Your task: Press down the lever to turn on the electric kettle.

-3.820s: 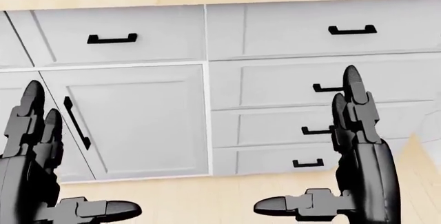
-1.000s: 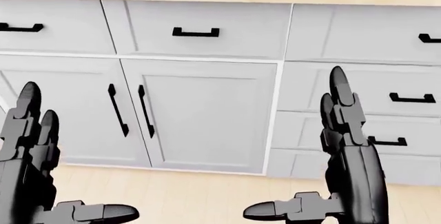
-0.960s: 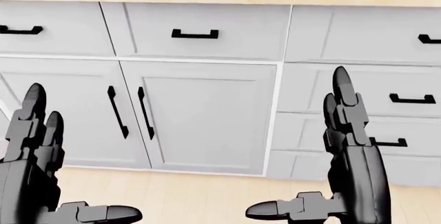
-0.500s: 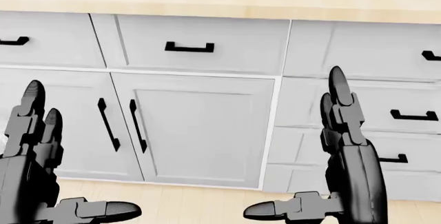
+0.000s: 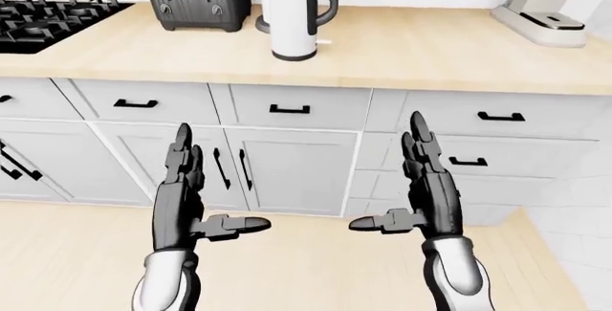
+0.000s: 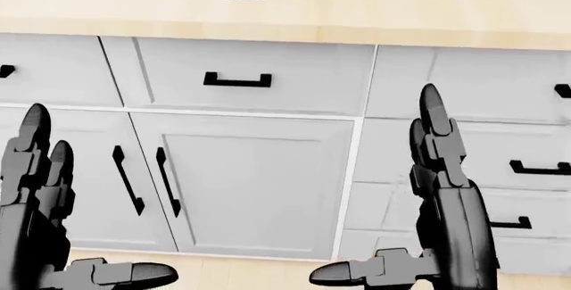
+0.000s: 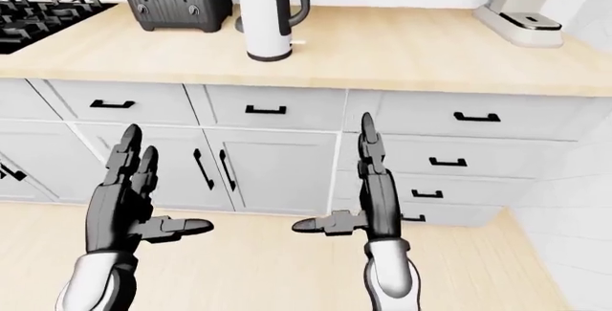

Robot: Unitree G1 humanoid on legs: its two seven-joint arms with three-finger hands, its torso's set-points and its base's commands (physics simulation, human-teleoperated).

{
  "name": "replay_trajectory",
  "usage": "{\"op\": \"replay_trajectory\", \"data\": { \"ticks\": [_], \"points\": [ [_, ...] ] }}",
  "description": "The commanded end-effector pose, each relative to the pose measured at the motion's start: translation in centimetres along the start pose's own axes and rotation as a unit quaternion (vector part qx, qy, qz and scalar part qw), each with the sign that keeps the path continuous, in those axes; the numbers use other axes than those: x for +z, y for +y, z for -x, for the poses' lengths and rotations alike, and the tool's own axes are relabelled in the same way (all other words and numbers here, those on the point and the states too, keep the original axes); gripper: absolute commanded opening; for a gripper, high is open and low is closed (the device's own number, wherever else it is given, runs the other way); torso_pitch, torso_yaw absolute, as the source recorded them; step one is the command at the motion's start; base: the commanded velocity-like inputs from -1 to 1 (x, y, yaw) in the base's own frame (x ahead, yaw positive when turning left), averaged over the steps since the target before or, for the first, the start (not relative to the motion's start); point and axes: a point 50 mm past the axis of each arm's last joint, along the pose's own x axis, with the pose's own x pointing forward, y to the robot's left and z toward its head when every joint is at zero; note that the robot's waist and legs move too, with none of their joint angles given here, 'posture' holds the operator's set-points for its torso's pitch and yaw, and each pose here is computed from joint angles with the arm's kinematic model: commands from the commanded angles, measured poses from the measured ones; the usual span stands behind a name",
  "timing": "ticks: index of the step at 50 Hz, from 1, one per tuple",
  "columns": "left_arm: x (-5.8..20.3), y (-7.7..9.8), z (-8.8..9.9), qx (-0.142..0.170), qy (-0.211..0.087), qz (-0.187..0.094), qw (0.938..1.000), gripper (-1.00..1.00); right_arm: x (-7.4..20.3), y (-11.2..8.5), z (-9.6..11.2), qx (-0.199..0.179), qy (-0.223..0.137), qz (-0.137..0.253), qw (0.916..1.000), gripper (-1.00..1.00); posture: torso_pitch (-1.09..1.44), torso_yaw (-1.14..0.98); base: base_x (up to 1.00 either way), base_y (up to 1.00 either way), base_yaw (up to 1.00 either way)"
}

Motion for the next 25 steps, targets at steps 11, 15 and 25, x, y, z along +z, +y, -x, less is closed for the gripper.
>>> {"op": "replay_trajectory", "data": {
  "ticks": [11, 15, 25],
  "points": [
    [0.87, -0.21, 0.11, -0.005, -0.035, 0.003, 0.9994, 1.00, 1.02, -0.24, -0.08, -0.006, -0.029, 0.003, 0.9996, 1.00, 0.00, 0.00, 0.11, 0.00, 0.00],
    [1.09, -0.16, 0.04, -0.004, -0.035, 0.003, 0.9994, 1.00, 1.11, -0.23, -0.06, -0.006, -0.030, 0.003, 0.9995, 1.00, 0.00, 0.00, 0.11, 0.00, 0.00],
    [1.19, -0.18, 0.02, -0.004, -0.035, 0.003, 0.9994, 1.00, 1.06, -0.25, -0.17, -0.006, -0.030, 0.002, 0.9995, 1.00, 0.00, 0.00, 0.11, 0.00, 0.00]
  ]
}}
